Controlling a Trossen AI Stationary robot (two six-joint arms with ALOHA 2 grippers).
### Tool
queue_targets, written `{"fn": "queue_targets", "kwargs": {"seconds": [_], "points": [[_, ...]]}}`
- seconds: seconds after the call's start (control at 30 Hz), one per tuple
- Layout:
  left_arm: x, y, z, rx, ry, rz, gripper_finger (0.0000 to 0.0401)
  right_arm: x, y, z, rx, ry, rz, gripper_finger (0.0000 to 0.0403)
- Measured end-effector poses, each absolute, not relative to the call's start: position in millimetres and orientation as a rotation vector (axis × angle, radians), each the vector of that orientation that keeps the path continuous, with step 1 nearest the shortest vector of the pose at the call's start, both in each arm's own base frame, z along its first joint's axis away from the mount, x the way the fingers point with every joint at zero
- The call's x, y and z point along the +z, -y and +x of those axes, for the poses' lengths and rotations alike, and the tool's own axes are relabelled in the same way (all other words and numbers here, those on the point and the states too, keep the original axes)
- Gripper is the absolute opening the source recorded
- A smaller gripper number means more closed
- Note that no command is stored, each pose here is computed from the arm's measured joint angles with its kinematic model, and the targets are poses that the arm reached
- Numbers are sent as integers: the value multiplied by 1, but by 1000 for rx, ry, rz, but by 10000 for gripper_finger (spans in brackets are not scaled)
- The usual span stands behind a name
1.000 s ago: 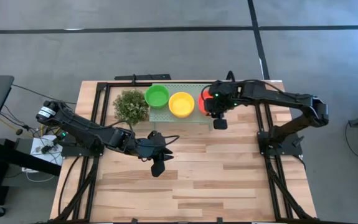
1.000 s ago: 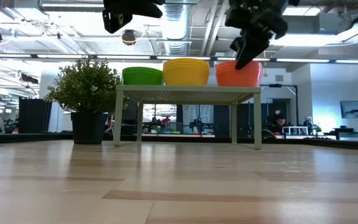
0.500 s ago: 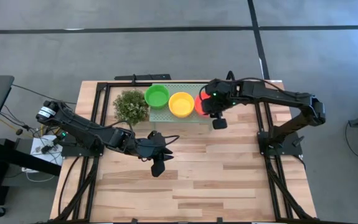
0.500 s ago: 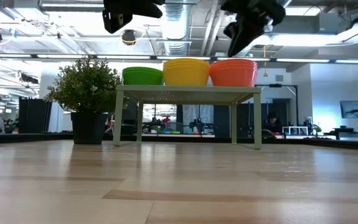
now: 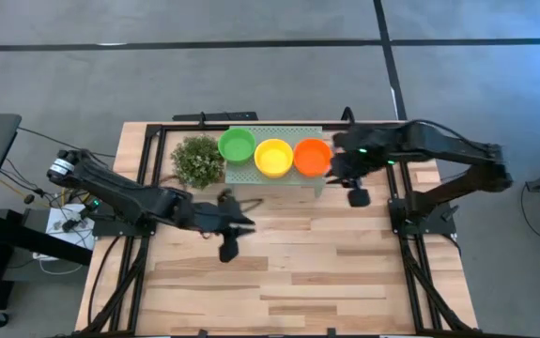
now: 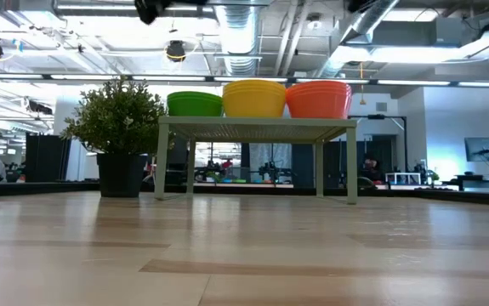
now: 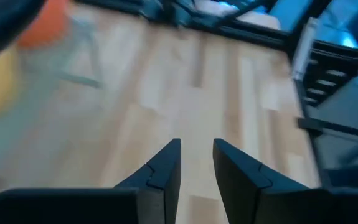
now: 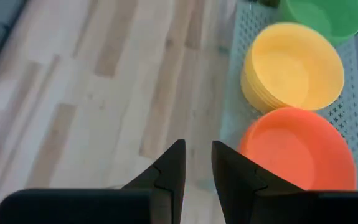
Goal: Pick & Place Mini bowls
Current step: Return to Home Position
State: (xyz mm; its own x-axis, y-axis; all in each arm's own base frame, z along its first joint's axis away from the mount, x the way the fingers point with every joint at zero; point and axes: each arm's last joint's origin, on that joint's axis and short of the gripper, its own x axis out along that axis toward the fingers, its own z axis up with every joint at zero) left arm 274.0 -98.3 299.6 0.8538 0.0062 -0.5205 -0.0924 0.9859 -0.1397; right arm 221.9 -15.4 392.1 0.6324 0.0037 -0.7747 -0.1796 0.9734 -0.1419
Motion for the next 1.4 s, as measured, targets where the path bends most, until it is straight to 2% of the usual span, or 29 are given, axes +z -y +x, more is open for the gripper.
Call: {"fn": "queue_targets", "kwargs": {"seconds": [0.1,0.23,0.4,0.5,0.63,0.77,1.07,1.27,1.4], "points": [[320,87,251,153,-497,-110,95,390,4,195,114,-794,-187,72],[334,71,207,221,-415,-79,95,364,-6,159,124,-650,-136,72],[307,57,155,169,-346,-113,95,319,-11,126,112,-479,8,72],[284,49,137,144,-252,-131,95,298,-12,115,133,-384,22,72],[258,44,127,50,-62,-100,95,275,-12,105,136,-275,-15,72],[240,40,121,-51,78,6,95,260,-8,98,52,-164,-79,72],[221,20,107,38,170,22,95,255,-3,81,3,-43,-57,72],[198,12,103,81,189,25,95,254,-3,85,3,-38,-56,72],[191,6,99,130,253,22,95,239,-4,93,3,-15,-55,72]]}}
